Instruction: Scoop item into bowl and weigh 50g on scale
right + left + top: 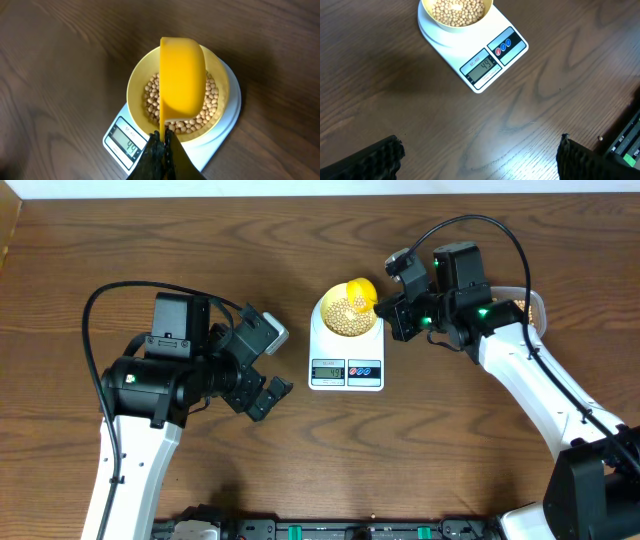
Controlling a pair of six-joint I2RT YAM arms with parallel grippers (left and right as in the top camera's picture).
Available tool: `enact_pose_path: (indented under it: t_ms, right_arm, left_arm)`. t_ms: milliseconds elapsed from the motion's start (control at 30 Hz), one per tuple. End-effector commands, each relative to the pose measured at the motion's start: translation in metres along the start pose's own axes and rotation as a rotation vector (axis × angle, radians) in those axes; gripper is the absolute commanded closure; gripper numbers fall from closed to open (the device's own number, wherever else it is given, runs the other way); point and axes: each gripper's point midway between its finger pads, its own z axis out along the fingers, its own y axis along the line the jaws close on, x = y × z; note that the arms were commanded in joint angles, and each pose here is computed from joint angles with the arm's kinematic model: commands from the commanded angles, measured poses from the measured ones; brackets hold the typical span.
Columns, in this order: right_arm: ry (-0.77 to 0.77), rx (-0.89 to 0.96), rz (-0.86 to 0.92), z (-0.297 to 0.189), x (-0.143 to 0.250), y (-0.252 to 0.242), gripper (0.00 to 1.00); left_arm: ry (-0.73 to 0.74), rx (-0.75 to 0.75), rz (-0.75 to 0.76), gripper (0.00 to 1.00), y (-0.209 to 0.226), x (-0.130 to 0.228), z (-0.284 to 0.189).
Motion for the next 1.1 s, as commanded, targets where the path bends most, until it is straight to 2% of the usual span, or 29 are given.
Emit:
enact_pose_path:
  t_ms: [0, 67, 167, 233, 333, 400, 467, 533, 633, 733, 800, 867, 1067]
  right_arm:
    - [-0.018, 0.042, -0.052, -0.009, -0.010, -0.001, 0.99]
    - [-0.029, -0.025, -0.030, -0.007, -0.012, 0.012, 0.99]
    - [-0.018, 0.047, -0.060, -0.009, -0.010, -0.001, 0.99]
    - [-0.042, -0.031, -0.008, -0.009, -0.015, 0.011, 0.99]
    - [-0.023, 0.029, -0.063, -0.008, -0.011, 0.003, 0.99]
    - [-0.045, -0.011, -0.010, -0.008, -0.016, 0.009, 0.99]
    - [-0.030, 0.016, -0.094, -0.008, -0.013, 0.008, 0.99]
    - [-0.041, -0.006, -0.031, -0.007, -0.015, 0.010, 0.99]
    - [-0.029, 0.032, -0.088, -0.007, -0.013, 0.005, 0.99]
    - [-0.033, 0.002, -0.066, -0.007, -0.013, 0.009, 0.99]
    - [-0.026, 0.057, -0.079, -0.009, -0.012, -0.002, 0.99]
    - [-0.034, -0.021, -0.047, -0.008, -0.013, 0.011, 0.99]
    - [-0.023, -0.006, -0.098, -0.007, -0.011, 0.011, 0.99]
  left_arm:
    - [0.006, -0.005, 0.002, 0.00, 0.001, 0.002, 0.000]
    - [0.006, -0.005, 0.002, 0.00, 0.001, 0.002, 0.000]
    - [0.006, -0.005, 0.002, 0.00, 0.001, 0.002, 0.000]
    - [0.006, -0.005, 0.002, 0.00, 0.001, 0.002, 0.000]
    - [0.006, -0.005, 0.002, 0.00, 0.001, 0.002, 0.000]
    - [0.006, -0.005, 0.002, 0.00, 0.001, 0.002, 0.000]
    - [0.006, -0.005, 0.002, 0.00, 0.001, 0.002, 0.000]
    - [0.006, -0.005, 0.002, 0.00, 0.001, 0.002, 0.000]
    - [0.006, -0.005, 0.002, 0.00, 0.001, 0.002, 0.000]
    - [0.006, -0.005, 0.002, 0.00, 0.001, 0.002, 0.000]
    - [0.006, -0.005, 0.002, 0.00, 0.001, 0.002, 0.000]
    - [0.006, -0.005, 0.002, 0.00, 0.001, 0.002, 0.000]
    - [0.006, -0.005, 0.002, 0.00, 0.001, 0.002, 0.000]
